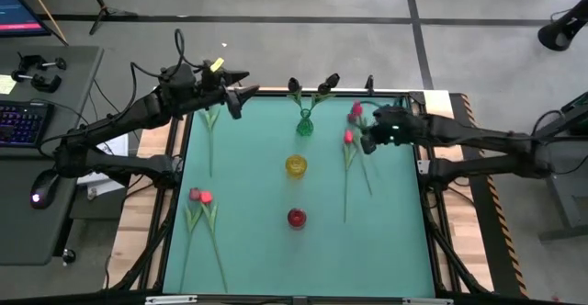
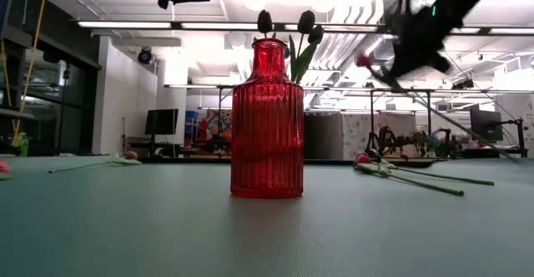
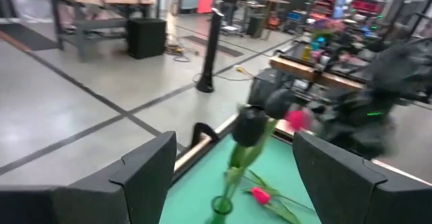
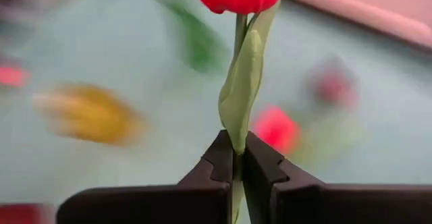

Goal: Sort flowers into vase by color
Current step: Put the top right pink tulip into the red vase

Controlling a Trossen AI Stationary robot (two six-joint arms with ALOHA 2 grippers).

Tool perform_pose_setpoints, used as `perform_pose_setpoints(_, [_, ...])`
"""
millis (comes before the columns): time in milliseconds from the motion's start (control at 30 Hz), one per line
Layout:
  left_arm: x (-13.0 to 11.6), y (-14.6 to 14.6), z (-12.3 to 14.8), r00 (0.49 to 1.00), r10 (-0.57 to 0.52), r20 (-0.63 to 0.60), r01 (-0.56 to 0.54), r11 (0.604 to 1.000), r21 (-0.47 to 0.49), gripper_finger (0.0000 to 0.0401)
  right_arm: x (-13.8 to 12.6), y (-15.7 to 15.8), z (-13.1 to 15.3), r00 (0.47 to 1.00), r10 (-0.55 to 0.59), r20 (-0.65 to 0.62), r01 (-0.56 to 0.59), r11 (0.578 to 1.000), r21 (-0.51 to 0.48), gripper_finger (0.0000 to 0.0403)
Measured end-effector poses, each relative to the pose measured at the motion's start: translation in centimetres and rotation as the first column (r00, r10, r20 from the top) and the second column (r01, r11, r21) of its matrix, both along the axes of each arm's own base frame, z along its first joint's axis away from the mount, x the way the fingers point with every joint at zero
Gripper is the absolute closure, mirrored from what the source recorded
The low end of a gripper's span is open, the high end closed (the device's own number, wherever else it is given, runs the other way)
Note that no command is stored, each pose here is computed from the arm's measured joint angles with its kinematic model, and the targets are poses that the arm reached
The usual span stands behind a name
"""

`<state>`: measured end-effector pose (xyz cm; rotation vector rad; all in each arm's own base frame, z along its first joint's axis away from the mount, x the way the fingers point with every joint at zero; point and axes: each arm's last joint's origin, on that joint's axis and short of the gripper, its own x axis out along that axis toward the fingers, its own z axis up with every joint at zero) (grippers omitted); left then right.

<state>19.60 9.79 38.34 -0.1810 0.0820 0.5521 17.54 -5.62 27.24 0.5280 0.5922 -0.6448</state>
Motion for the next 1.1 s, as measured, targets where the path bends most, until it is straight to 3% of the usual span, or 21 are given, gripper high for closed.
perform_pose_setpoints(67, [0.0, 0.1, 0.0, 1.000, 0.029, -0.002, -0.029, 1.000, 0.004, 0.0117, 0.2, 0.8, 1.8, 0.972, 0.118, 0.204, -0.104, 0.991, -0.078, 0.0402])
perform_pose_setpoints(200, [-0.1, 0.1, 0.0, 0.999, 0.052, -0.003, -0.052, 0.999, 0.006, 0.0117, 1.5, 2.4, 4.0, 0.820, 0.350, 0.453, -0.261, 0.933, -0.249, 0.0402])
perform_pose_setpoints(300, [-0.1, 0.1, 0.0, 0.999, 0.052, -0.003, -0.052, 0.999, 0.006, 0.0117, 3.3, 3.7, 4.2, 0.728, 0.481, 0.489, -0.329, 0.870, -0.366, 0.0402])
perform_pose_setpoints(400, [-0.1, 0.1, 0.0, 0.999, 0.052, -0.002, -0.052, 0.999, 0.006, 0.0117, 5.7, 4.7, 3.6, 0.680, 0.555, 0.480, -0.349, 0.820, -0.454, 0.0402])
perform_pose_setpoints(567, [-0.1, 0.1, 0.0, 0.999, 0.055, -0.002, -0.055, 0.998, 0.006, 0.0117, 9.4, 5.3, 2.4, 0.581, 0.608, 0.542, -0.294, 0.777, -0.556, 0.0403])
perform_pose_setpoints(700, [-0.1, 0.1, 0.0, 0.998, 0.055, 0.002, -0.055, 0.999, 0.000, 0.0117, 10.4, 5.5, 2.6, 0.423, 0.632, 0.649, -0.283, 0.773, -0.568, 0.0403])
perform_pose_setpoints(867, [-0.1, 0.1, 0.0, 0.999, 0.054, 0.002, -0.054, 0.999, -0.001, 0.0117, 10.1, 6.3, 3.0, 0.272, 0.664, 0.696, -0.436, 0.730, -0.526, 0.0403])
perform_pose_setpoints(967, [-0.1, 0.1, 0.0, 0.999, 0.054, 0.001, -0.054, 0.999, 0.002, 0.0117, 10.0, 7.3, 3.1, 0.230, 0.667, 0.709, -0.483, 0.710, -0.511, 0.0403])
perform_pose_setpoints(1100, [-0.1, 0.1, 0.0, 0.999, 0.053, -0.002, -0.053, 0.999, 0.007, 0.0117, 10.1, 8.1, 3.0, 0.240, 0.673, 0.700, -0.465, 0.713, -0.526, 0.0403])
